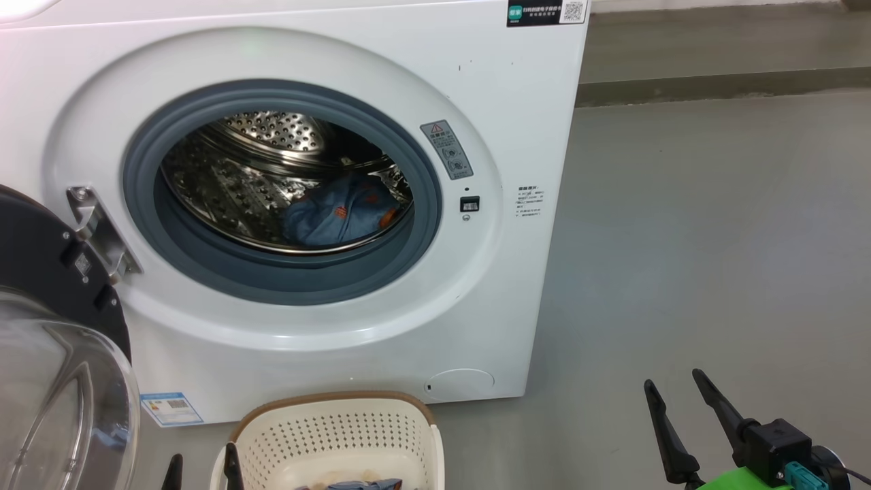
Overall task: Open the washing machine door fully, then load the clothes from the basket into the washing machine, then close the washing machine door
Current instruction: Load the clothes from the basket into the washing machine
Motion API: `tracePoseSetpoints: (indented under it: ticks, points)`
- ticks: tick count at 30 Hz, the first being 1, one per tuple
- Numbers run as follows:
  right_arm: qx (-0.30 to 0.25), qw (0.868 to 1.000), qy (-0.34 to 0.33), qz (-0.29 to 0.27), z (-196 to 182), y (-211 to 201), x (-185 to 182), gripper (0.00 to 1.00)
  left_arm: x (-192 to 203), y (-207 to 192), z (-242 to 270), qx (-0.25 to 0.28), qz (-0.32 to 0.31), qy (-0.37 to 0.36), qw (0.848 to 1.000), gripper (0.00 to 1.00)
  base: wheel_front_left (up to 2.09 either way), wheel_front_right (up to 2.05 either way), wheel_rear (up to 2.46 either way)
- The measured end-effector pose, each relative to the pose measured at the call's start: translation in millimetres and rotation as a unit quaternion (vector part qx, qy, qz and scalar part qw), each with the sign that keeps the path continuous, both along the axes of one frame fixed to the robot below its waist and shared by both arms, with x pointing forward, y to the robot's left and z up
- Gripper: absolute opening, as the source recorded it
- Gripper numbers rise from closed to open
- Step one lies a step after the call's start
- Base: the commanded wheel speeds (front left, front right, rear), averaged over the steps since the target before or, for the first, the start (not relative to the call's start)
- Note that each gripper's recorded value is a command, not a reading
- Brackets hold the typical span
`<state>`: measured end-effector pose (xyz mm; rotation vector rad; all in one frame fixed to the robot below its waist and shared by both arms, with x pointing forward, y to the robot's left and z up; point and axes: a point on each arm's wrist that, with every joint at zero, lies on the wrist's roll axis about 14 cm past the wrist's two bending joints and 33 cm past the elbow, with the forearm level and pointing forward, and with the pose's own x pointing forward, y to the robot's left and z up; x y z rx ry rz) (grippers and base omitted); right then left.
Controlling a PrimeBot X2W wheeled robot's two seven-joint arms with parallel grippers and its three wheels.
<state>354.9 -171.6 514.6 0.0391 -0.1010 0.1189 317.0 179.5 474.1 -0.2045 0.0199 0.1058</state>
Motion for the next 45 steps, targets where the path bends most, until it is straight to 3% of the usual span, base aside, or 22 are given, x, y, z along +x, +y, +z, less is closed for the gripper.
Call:
tracePoseSetpoints:
  ticks: [21,30,40,45]
  points:
    - [0.003,1.000,0.012,-0.003,-8,-2,-4,1.00,-1,-2,-8,-0.008,0.002,0.014,1.000,1.00,0.00,0.00,0.00]
    - [0.009,0.999,0.039,-0.013,-25,-6,1,1.00,17,-14,-35,-0.046,-0.029,0.079,0.995,1.00,0.00,0.00,0.00]
    - [0.012,0.999,0.042,-0.012,-30,-1,39,1.00,62,-48,-88,-0.077,-0.104,0.199,0.971,1.00,0.00,0.00,0.00]
    - [0.008,0.998,0.052,-0.024,-39,-9,55,1.00,69,-63,-131,-0.087,-0.140,0.286,0.944,1.00,0.00,0.00,0.00]
